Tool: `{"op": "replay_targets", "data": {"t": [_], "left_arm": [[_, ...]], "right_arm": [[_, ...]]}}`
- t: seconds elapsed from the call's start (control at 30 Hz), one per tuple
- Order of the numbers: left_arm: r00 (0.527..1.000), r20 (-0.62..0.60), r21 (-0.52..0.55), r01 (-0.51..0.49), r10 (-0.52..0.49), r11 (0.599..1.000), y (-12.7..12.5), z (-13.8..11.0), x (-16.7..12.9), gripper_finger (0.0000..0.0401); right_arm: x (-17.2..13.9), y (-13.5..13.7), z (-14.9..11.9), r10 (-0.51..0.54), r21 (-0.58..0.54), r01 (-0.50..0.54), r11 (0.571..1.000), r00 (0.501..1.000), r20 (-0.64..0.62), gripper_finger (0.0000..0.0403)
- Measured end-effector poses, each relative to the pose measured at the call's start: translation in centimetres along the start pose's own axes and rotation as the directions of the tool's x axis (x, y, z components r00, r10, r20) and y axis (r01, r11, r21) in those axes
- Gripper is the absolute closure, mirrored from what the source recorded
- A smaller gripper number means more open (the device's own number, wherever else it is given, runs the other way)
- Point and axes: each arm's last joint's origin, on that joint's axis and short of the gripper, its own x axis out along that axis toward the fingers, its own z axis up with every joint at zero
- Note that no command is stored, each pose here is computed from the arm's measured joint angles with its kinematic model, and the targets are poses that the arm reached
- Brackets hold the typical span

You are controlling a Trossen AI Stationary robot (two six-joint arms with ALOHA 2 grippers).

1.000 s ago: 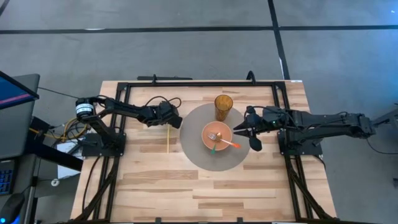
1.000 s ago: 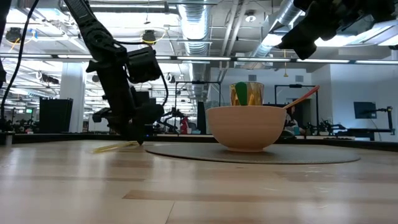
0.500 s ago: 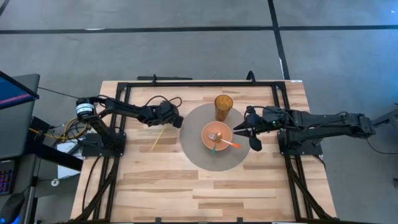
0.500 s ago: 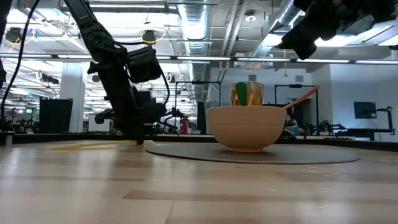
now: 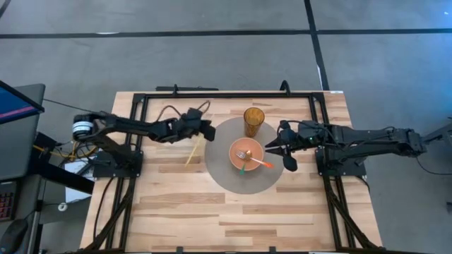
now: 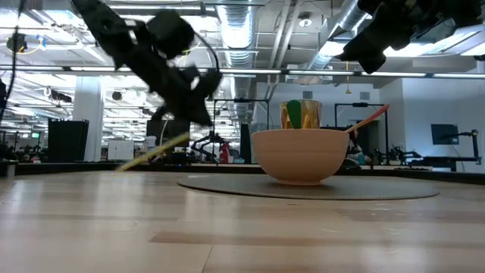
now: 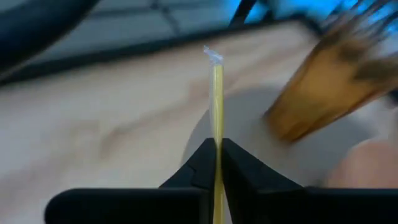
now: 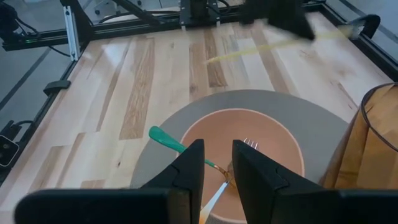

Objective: Pick & Place Utensil
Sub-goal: Put the yellow straw into the brown cup on the gray mat

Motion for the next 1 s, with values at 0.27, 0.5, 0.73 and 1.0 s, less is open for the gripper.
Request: {"op": "replay_targets", "data": {"t": [0.27, 0.5, 0.73, 1.0], "left_arm": [[0.895, 0.373, 0.082, 0.233, -0.247, 0.969, -2.1, 5.8, -6.6, 0.0382], [0.721, 0.565, 0.206, 0.346, -0.400, 0.915, -3.7, 7.5, -8.4, 0.0381], [0.517, 0.670, 0.357, 0.405, -0.532, 0.842, -5.6, 8.3, -6.2, 0.0381], [0.354, 0.671, 0.548, 0.356, -0.652, 0.757, -8.9, 11.4, -2.7, 0.0380]], "right_arm": [[0.0, 0.0, 0.0, 0.000, 0.000, 0.000, 1.000, 1.000, 0.001, 0.0326], [0.0, 0.0, 0.1, -0.001, 0.000, 0.001, 1.000, 1.000, 0.010, 0.0326], [-1.0, 0.2, 0.9, 0.006, -0.006, -0.006, 1.000, 0.998, 0.059, 0.0326], [-1.4, 0.2, 1.0, 0.003, -0.076, 0.003, 0.997, 0.997, 0.076, 0.0326]]}}
